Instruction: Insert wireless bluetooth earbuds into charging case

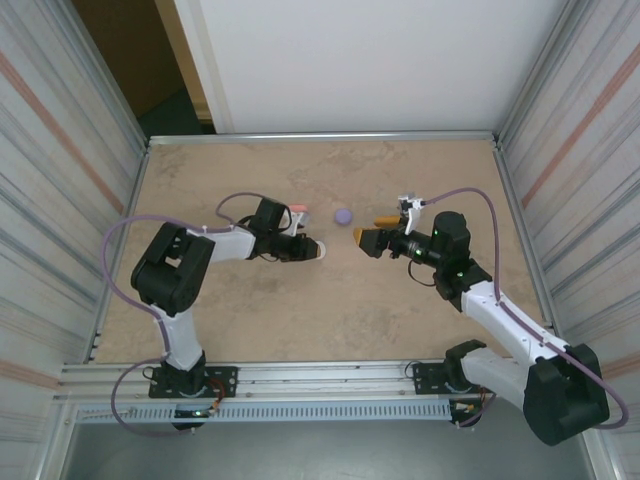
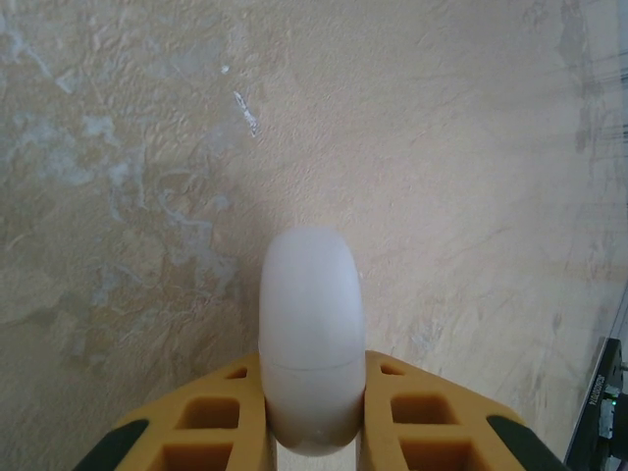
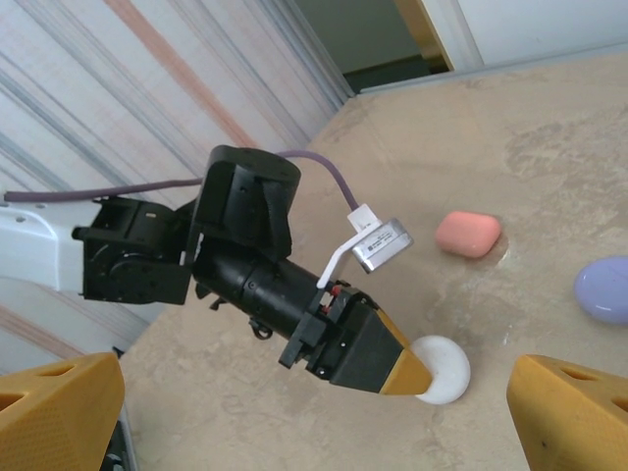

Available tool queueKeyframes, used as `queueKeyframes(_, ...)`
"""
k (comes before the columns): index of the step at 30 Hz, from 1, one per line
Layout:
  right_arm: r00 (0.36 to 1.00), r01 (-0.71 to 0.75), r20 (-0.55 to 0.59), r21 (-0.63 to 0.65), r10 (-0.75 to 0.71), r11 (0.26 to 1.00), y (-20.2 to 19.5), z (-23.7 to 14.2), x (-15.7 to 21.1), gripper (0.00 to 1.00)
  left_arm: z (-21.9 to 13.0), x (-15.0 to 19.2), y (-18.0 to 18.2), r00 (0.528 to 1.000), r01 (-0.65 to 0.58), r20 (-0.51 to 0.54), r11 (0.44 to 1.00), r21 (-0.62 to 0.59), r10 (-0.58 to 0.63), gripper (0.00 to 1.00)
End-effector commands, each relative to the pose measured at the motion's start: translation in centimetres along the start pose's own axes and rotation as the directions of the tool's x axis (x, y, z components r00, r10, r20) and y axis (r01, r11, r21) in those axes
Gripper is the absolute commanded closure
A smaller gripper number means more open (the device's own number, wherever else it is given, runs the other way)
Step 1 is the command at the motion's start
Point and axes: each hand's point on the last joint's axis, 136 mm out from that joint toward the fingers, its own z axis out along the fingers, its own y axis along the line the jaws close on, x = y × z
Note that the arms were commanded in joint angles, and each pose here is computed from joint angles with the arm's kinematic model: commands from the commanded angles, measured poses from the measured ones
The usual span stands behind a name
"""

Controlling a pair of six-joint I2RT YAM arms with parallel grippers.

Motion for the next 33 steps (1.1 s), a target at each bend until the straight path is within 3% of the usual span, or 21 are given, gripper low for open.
queueKeyframes(1, 0.999, 0.031, 0.008, 0.001, -0.031, 1.000, -0.1, -0.1, -0.2, 0.01, 0.2, -0.2, -0.1, 1.000, -0.009, -0.007, 1.000, -0.013, 0.009, 0.91)
queueKeyframes(10, 1.000, 0.022, 0.008, 0.013, -0.022, 1.000, -0.3, -0.4, -0.4, 0.01, 0.4, 0.1, 0.5, 1.000, 0.007, -0.017, 0.999, -0.034, -0.008, 0.74)
queueKeyframes(33, 0.999, 0.028, 0.033, 0.075, -0.030, 0.997, -0.6, -2.9, -1.2, 0.01, -0.4, 0.5, 1.5, 1.000, 0.009, -0.011, 0.994, -0.111, -0.010, 0.56)
